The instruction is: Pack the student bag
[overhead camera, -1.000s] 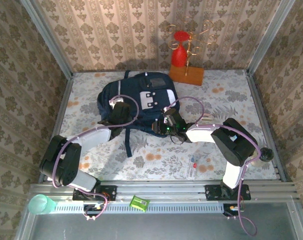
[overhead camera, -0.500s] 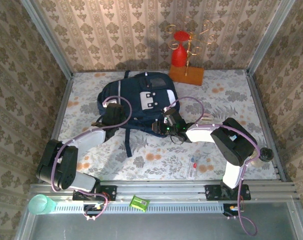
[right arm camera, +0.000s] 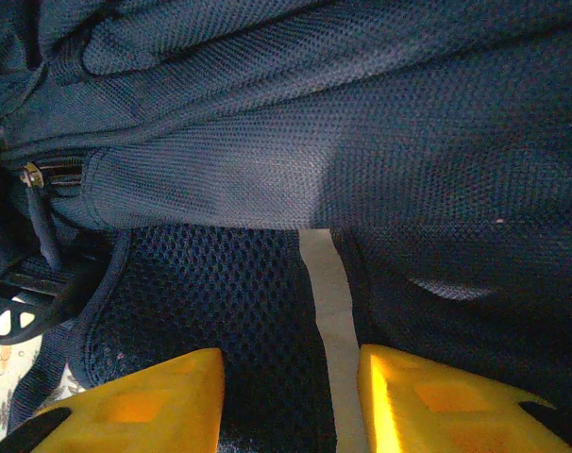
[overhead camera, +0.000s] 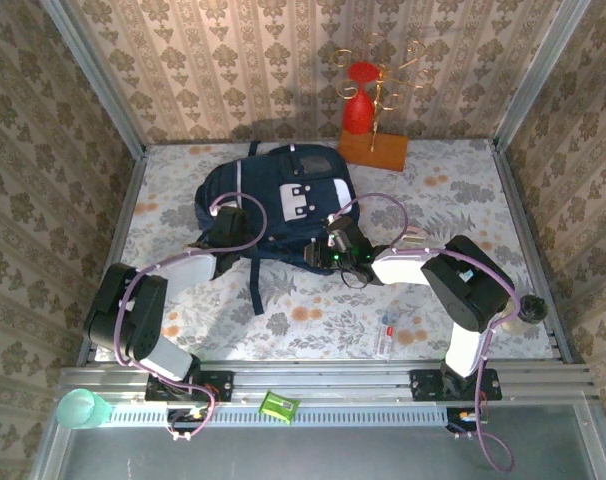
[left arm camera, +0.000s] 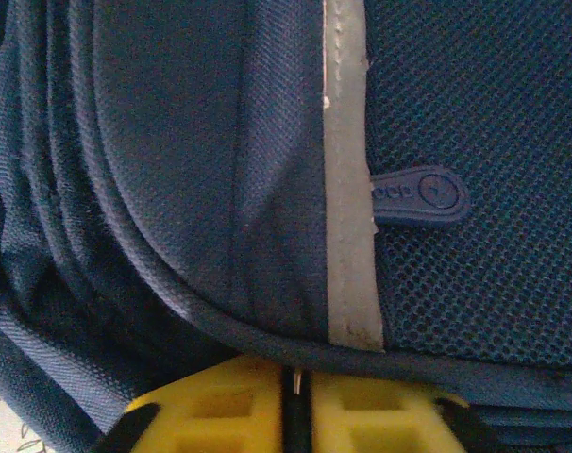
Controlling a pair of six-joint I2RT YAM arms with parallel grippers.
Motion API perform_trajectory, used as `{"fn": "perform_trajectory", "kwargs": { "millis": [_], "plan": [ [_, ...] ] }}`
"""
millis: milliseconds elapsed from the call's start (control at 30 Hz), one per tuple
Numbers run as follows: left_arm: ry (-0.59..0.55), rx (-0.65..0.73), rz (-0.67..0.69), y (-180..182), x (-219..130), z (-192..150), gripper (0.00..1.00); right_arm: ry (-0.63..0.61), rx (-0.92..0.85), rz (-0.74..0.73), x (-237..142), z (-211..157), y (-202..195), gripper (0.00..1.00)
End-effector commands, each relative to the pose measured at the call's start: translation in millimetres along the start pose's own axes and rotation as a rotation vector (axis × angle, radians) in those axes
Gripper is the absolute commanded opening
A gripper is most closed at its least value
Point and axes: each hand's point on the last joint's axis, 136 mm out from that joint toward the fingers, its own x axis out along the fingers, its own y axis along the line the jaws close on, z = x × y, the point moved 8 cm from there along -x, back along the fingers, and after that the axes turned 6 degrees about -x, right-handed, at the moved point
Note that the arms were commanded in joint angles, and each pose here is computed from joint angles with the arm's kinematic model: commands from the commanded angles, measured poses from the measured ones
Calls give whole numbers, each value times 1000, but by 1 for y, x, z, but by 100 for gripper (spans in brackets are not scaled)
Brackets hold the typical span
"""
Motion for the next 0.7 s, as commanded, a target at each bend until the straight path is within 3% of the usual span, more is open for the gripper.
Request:
{"fn": "perform_trajectory", "kwargs": {
  "millis": [0, 200, 400, 500, 667],
  "plan": [
    [-68, 8, -26, -5, 2, 19, 2, 110, 36, -147, 3, -25, -30, 44],
    [-62, 91, -83, -8, -12, 19, 0, 120, 89, -368, -8, -17, -56, 44],
    [74, 119, -206, -12, -31, -4, 0, 133, 175, -488, -18, 0, -97, 44],
    [116, 113, -263, -15, -40, -18, 0, 109, 177, -451, -23, 18, -104, 45],
    [116, 125, -279, -16, -50, -19, 0, 60, 62, -303, -47, 51, -69, 54]
  ]
}}
